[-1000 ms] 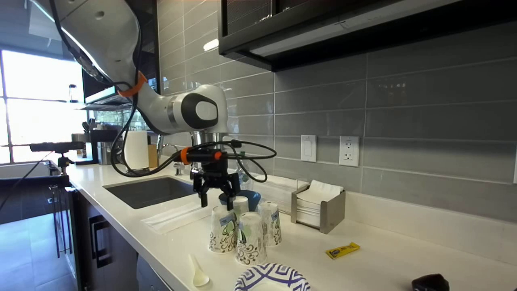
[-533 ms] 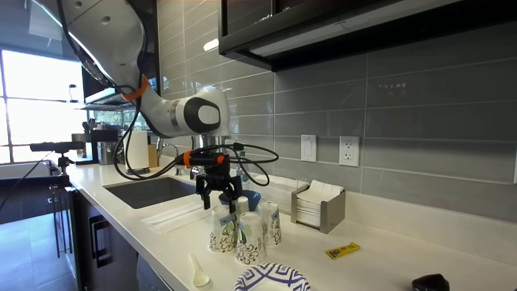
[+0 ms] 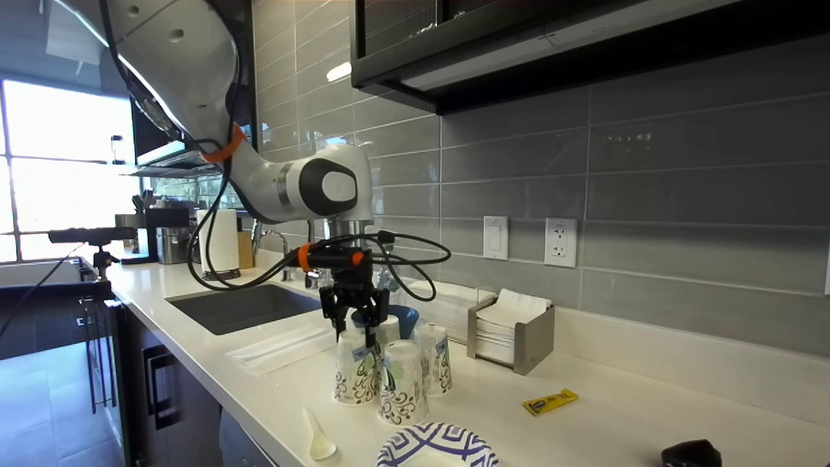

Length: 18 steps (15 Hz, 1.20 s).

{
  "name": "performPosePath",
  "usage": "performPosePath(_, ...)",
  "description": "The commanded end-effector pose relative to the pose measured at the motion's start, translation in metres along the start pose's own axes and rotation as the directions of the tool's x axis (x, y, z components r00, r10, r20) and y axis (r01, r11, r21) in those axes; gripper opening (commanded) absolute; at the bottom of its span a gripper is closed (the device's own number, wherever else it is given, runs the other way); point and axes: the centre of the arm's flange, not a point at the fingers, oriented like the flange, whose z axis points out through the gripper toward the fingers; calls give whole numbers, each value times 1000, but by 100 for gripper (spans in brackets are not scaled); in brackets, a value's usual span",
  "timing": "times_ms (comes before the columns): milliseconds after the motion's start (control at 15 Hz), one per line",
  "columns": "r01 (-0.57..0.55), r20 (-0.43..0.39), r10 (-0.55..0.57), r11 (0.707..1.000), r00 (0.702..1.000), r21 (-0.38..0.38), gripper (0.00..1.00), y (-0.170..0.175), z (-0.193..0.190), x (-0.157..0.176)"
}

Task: Stack the coffee cups on top of each other

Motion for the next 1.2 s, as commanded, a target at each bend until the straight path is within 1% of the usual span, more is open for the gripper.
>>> performPosePath(0, 1, -2, -2, 1000, 1000, -9, 41, 0, -11, 2)
performPosePath(267, 10, 29, -10, 999, 1000, -31, 41, -10, -42, -6)
performPosePath(400, 22, 37, -20, 999, 999, -49, 41, -15, -64, -10)
performPosePath(600, 19, 37, -15, 994, 999, -110, 41, -15, -104, -18)
performPosePath(667, 17, 34, -13, 990, 999, -142, 41, -12, -116, -20)
performPosePath(867, -3, -10, 1, 977, 1000, -214, 41, 6, -145, -24)
performPosePath(1000, -23, -37, 14, 971, 999, -238, 41, 21, -155, -24)
performPosePath(1133, -40, -50, 28, 969, 998, -245, 41, 36, -156, -23)
